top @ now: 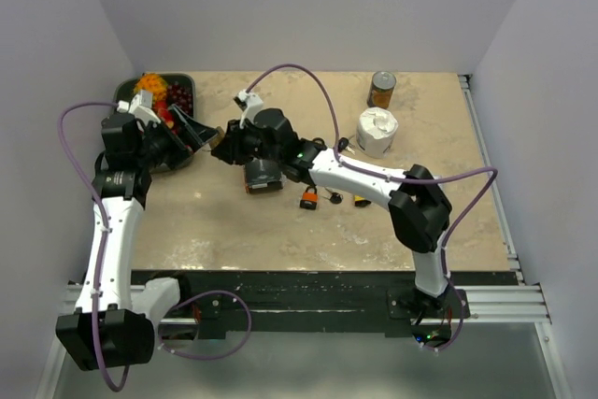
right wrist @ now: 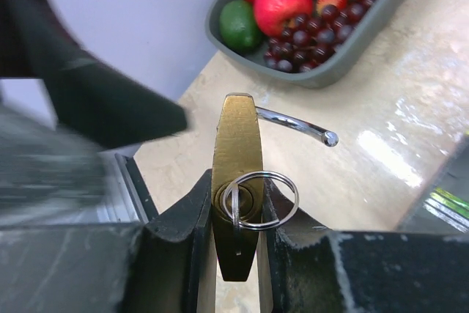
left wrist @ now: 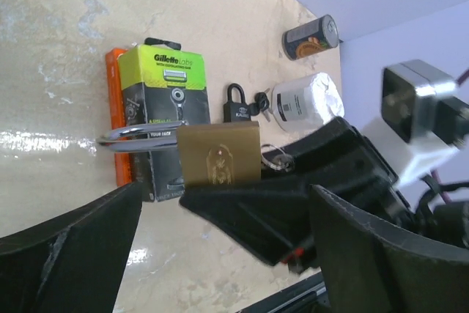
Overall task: Lock with the key
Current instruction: Pick up the lock from the center of the board.
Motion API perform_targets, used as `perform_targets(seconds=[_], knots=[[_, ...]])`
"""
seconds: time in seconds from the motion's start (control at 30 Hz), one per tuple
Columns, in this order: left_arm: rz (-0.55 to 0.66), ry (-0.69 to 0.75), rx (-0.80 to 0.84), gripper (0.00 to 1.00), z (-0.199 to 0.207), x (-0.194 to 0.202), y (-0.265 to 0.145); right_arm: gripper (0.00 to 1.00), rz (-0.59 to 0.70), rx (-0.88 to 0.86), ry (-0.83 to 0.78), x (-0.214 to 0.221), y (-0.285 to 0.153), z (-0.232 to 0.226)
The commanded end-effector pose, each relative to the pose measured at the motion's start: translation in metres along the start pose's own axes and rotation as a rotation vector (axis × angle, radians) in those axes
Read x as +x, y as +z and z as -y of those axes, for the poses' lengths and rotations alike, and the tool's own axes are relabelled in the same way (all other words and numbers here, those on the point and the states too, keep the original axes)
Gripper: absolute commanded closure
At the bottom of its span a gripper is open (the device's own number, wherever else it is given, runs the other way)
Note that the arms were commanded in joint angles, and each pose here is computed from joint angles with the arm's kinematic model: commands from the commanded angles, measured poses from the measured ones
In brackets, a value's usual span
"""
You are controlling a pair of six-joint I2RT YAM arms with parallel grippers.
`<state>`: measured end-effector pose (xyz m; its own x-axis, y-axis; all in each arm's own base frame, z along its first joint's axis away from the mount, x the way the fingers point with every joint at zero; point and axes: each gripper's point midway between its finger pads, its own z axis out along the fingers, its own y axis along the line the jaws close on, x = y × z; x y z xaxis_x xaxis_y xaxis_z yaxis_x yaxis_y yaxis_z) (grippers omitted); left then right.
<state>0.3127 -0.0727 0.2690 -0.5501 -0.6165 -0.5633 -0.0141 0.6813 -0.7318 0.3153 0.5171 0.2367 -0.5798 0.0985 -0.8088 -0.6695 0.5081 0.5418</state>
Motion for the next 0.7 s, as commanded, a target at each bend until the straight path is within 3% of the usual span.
perform_targets(seconds=[0.0,0.2,0.3,0.4,0.5,0.63,0.67], knots=[[0.023,0.100,0.088,0.01,0.025,-0.016,-0.020,1.00,0.179,-0.159,0.064,-0.088,-0.043,-0.027],[0.022,0.226,0.140,0.01,0.030,-0.017,-0.026,1.00,0.199,-0.299,0.074,-0.114,-0.073,-0.037],[-0.010,0.386,0.268,0.01,0.043,-0.011,-0.025,1.00,0.189,-0.420,0.049,-0.127,-0.099,-0.052],[-0.067,0.659,0.453,0.01,0.061,0.006,-0.039,1.00,0.205,-0.480,0.008,-0.136,-0.130,-0.056],[-0.023,0.873,0.474,0.01,0.059,0.008,-0.046,1.00,0.204,-0.514,-0.022,-0.135,-0.150,-0.056],[0.017,0.992,0.563,0.04,0.059,0.024,-0.051,1.00,0.216,-0.582,-0.027,-0.136,-0.183,-0.074],[0.115,1.089,0.592,0.04,0.073,0.016,-0.060,1.00,0.208,-0.580,-0.011,-0.130,-0.184,-0.072]])
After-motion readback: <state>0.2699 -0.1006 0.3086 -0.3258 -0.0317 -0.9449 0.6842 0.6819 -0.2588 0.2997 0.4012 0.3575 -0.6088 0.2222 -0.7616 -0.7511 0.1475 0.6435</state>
